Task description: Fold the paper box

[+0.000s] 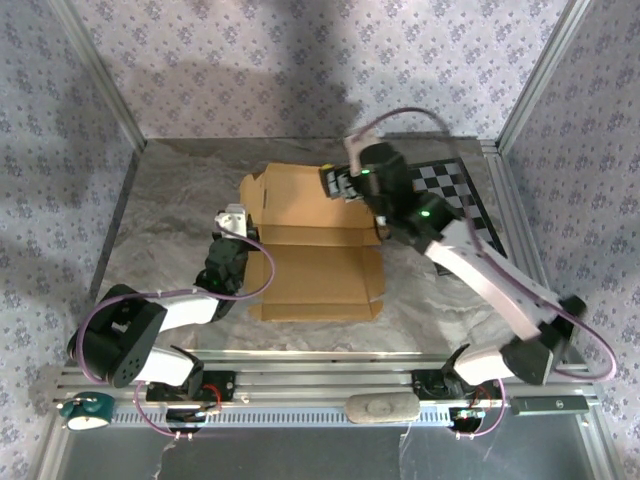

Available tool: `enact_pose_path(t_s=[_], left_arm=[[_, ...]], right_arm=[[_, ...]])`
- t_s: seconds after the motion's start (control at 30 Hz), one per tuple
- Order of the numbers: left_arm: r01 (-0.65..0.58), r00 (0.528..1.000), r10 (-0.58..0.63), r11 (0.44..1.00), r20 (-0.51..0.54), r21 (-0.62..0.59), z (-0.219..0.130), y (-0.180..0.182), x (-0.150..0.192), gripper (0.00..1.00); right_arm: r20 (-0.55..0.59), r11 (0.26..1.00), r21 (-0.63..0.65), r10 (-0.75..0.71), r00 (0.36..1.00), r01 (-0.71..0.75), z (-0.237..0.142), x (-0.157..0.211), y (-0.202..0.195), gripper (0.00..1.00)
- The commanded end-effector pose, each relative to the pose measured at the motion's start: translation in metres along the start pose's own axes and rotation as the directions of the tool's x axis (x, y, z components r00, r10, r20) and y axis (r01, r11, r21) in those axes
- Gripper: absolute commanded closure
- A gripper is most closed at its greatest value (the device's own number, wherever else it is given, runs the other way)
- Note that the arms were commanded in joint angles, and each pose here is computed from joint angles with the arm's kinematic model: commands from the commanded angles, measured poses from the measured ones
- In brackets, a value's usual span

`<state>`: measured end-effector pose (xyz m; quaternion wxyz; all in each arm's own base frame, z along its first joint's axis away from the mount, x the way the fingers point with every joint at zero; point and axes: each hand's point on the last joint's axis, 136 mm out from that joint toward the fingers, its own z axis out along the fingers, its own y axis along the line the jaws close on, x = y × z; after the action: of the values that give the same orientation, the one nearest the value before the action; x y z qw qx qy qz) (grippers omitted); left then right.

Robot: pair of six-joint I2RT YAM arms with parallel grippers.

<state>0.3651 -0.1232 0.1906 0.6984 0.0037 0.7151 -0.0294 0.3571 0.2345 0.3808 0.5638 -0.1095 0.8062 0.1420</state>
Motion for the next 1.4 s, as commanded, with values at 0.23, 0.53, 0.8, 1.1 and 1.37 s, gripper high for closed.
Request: enact_pose_path(t_s=[0.23, 0.53, 0.8, 1.1, 1.37], left_arm=[[0.005, 0.994, -0.008, 1.000, 0.107, 0.028, -0.004, -0.003, -0.024, 1.00], [-0.016, 0.993, 0.012, 0.999, 0.114, 0.033, -0.007, -0.004, -0.028, 1.00], [-0.023, 0.993, 0.019, 0.999, 0.117, 0.034, -0.007, -0.004, -0.029, 1.00], [-0.030, 0.993, 0.026, 0.999, 0.111, 0.032, -0.004, -0.005, -0.027, 1.00], [-0.027, 0.994, 0.024, 0.999, 0.105, 0.031, -0.003, -0.005, -0.023, 1.00]], right_arm=[[-0.280, 0.301, -0.035, 0.912, 0.298, -0.953, 0.038, 0.051, 0.012, 0.17], [-0.267, 0.032, 0.041, 0.963, 0.020, -0.999, 0.099, 0.047, -0.013, 0.16], [-0.352, -0.072, 0.083, 0.931, -0.096, -0.994, 0.155, 0.051, -0.017, 0.22], [-0.346, -0.101, 0.147, 0.927, -0.147, -0.984, 0.165, 0.094, -0.022, 0.59], [-0.324, -0.075, 0.142, 0.938, -0.118, -0.987, 0.160, 0.119, -0.026, 0.94]])
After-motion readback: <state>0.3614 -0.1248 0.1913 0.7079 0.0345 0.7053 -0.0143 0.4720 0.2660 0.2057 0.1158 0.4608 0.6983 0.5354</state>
